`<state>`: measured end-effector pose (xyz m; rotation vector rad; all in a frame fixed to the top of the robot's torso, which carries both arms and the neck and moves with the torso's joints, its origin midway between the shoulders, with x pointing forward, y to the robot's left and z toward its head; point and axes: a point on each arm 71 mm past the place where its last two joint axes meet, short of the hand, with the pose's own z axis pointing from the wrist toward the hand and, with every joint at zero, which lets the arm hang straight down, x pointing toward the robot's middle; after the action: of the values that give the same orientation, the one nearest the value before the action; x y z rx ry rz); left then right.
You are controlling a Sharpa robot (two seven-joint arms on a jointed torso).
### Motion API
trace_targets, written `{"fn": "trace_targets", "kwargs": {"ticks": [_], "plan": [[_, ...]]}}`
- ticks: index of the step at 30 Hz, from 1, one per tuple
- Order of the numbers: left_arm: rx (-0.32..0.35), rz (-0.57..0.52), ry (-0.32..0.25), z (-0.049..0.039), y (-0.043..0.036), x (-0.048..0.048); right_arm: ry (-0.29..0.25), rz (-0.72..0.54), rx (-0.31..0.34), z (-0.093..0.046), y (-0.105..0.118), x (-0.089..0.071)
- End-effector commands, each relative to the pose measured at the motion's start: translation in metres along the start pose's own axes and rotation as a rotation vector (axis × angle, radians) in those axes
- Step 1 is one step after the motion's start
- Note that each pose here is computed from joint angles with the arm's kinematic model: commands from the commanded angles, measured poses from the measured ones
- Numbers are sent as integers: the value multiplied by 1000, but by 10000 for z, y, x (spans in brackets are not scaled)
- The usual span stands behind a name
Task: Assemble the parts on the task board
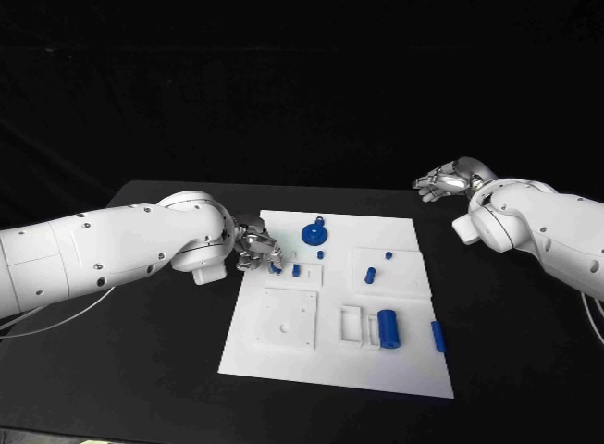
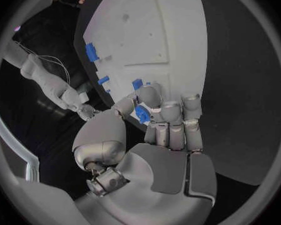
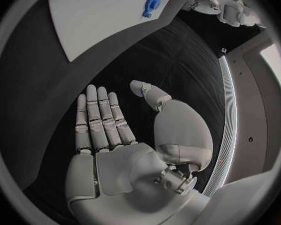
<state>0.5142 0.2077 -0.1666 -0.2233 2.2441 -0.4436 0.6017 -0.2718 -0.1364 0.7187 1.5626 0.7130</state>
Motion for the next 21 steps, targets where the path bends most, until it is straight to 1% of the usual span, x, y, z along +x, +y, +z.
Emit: {"fn": "trace_targets", "kwargs": {"ticks": [1, 6, 10, 18, 21], "plan": [[4, -12, -10, 8, -13, -4, 17, -7, -14, -3, 15, 13], [2, -3, -10, 15, -14, 0, 24, -7, -14, -7, 21, 24], [6, 18, -32, 28, -29, 7, 34, -10, -14, -9, 26, 38], [11, 32, -47, 37, -36, 16, 35, -10, -15, -11, 26, 40], [10, 72, -65, 31, -45, 14, 36, -10, -15, -14, 22, 37]]}}
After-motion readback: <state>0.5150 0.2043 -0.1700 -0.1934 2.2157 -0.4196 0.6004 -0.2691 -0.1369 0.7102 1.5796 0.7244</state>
